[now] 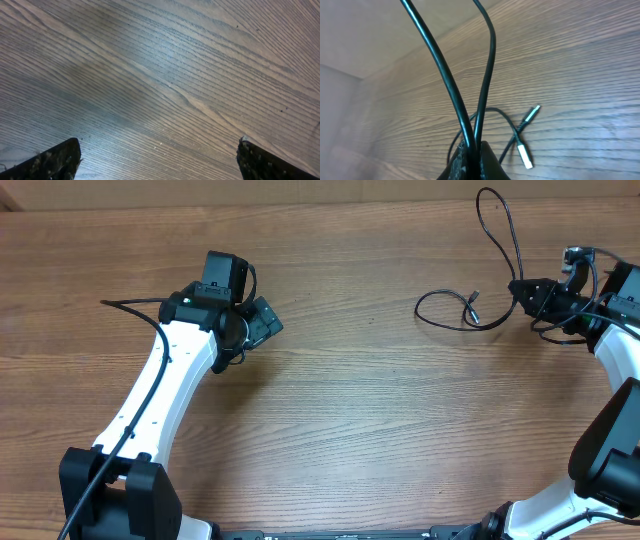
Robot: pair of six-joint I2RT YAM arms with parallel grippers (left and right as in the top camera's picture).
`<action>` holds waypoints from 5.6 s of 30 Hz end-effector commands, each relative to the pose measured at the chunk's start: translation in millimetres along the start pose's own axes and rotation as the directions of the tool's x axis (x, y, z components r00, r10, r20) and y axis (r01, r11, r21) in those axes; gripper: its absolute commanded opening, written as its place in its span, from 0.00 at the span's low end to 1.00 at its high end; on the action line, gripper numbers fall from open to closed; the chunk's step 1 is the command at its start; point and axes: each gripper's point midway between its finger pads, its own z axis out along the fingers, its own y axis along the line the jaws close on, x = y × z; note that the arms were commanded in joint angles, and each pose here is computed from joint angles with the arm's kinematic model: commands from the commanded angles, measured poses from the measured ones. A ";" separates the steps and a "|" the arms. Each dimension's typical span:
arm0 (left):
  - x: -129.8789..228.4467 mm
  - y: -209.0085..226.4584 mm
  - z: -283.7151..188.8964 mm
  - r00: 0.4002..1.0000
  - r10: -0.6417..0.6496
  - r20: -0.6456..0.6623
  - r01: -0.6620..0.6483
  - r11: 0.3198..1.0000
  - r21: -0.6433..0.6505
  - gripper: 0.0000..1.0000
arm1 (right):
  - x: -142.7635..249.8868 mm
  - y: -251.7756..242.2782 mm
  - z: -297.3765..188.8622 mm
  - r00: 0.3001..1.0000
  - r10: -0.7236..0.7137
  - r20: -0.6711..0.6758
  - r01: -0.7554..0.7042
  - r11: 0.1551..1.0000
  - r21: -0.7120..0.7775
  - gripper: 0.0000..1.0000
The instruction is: Untangle cables
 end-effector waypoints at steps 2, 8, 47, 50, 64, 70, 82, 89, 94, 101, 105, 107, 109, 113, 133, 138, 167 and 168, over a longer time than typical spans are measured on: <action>-0.3 -1.5 -1.7 1.000 -0.005 0.001 0.005 1.000 0.006 0.99 | -21.5 0.8 -11.4 0.996 -0.071 0.046 0.068 0.995 0.066 0.04; -0.3 -1.5 -1.7 1.000 -0.005 0.001 0.005 1.000 0.006 1.00 | -24.6 -5.0 -7.2 0.994 -0.102 0.048 0.095 0.987 0.129 0.04; -0.3 -1.5 -1.7 1.000 -0.005 0.001 0.005 1.000 0.006 1.00 | -30.9 -36.0 -5.3 0.993 -0.098 0.060 0.066 0.916 0.395 1.00; -0.3 -1.5 -1.7 1.000 -0.005 0.001 0.005 1.000 0.006 0.99 | -33.5 -22.8 -1.2 0.995 -0.046 0.090 0.015 0.948 0.319 1.00; -0.3 -1.5 -1.7 1.000 -0.005 0.001 0.005 1.000 0.006 0.99 | -32.7 55.2 20.3 0.982 -0.183 0.053 0.156 0.933 0.325 1.00; -0.3 -1.5 -1.7 1.000 -0.005 0.001 0.005 1.000 0.006 1.00 | -20.9 109.1 42.1 0.961 -0.275 0.027 0.254 0.918 0.303 0.99; -0.3 -1.5 -1.7 1.000 -0.005 0.001 0.005 1.000 0.006 0.99 | -12.2 137.8 16.4 0.959 -0.284 0.003 0.271 0.915 0.300 1.00; -0.3 -1.5 -1.7 1.000 -0.005 0.001 0.005 1.000 0.006 1.00 | -19.9 154.3 -18.0 0.954 -0.298 0.043 0.270 0.909 0.316 1.00; -0.3 -1.5 -1.7 1.000 -0.005 0.001 0.005 1.000 0.006 1.00 | -20.9 159.8 -44.1 0.950 -0.306 0.059 0.264 0.892 0.367 1.00; -0.3 -1.5 -1.7 1.000 -0.005 0.001 0.005 1.000 0.006 1.00 | -13.7 161.4 -71.9 0.953 -0.299 0.052 0.250 0.870 0.424 0.98; -0.3 -1.5 -1.7 1.000 -0.005 0.001 0.005 1.000 0.006 0.99 | -10.1 164.4 -79.5 0.954 -0.297 0.048 0.250 0.869 0.427 0.98; -0.3 -1.5 -1.7 1.000 -0.005 0.001 0.005 1.000 0.006 0.99 | -7.6 165.0 -82.7 0.955 -0.294 0.043 0.248 0.869 0.428 0.98; -0.3 -1.5 -1.7 1.000 -0.005 0.001 0.005 1.000 0.006 1.00 | -4.9 162.2 -87.1 0.958 -0.284 0.037 0.239 0.863 0.445 0.98; -0.3 -1.5 -1.7 1.000 -0.005 0.001 0.005 1.000 0.006 1.00 | 3.2 153.4 -98.5 0.965 -0.263 0.012 0.223 0.839 0.497 0.98; -0.3 -1.5 -1.7 1.000 -0.005 0.001 0.005 1.000 0.006 1.00 | 33.0 144.4 -169.4 0.977 -0.212 0.008 0.154 0.733 0.663 0.91; -0.3 -1.5 -1.7 1.000 -0.005 0.001 0.005 1.000 0.006 1.00 | 38.0 149.4 -181.9 0.979 -0.198 0.039 0.123 0.738 0.664 0.89; -0.3 -1.5 -1.7 1.000 -0.005 0.001 0.005 1.000 0.006 0.99 | 78.6 110.9 -175.6 0.950 -0.181 0.254 -0.037 0.743 0.668 1.00; -0.3 -1.5 -1.7 1.000 -0.005 0.001 0.005 1.000 0.006 0.99 | 77.6 111.1 -175.2 0.938 -0.196 0.286 -0.042 0.753 0.657 1.00</action>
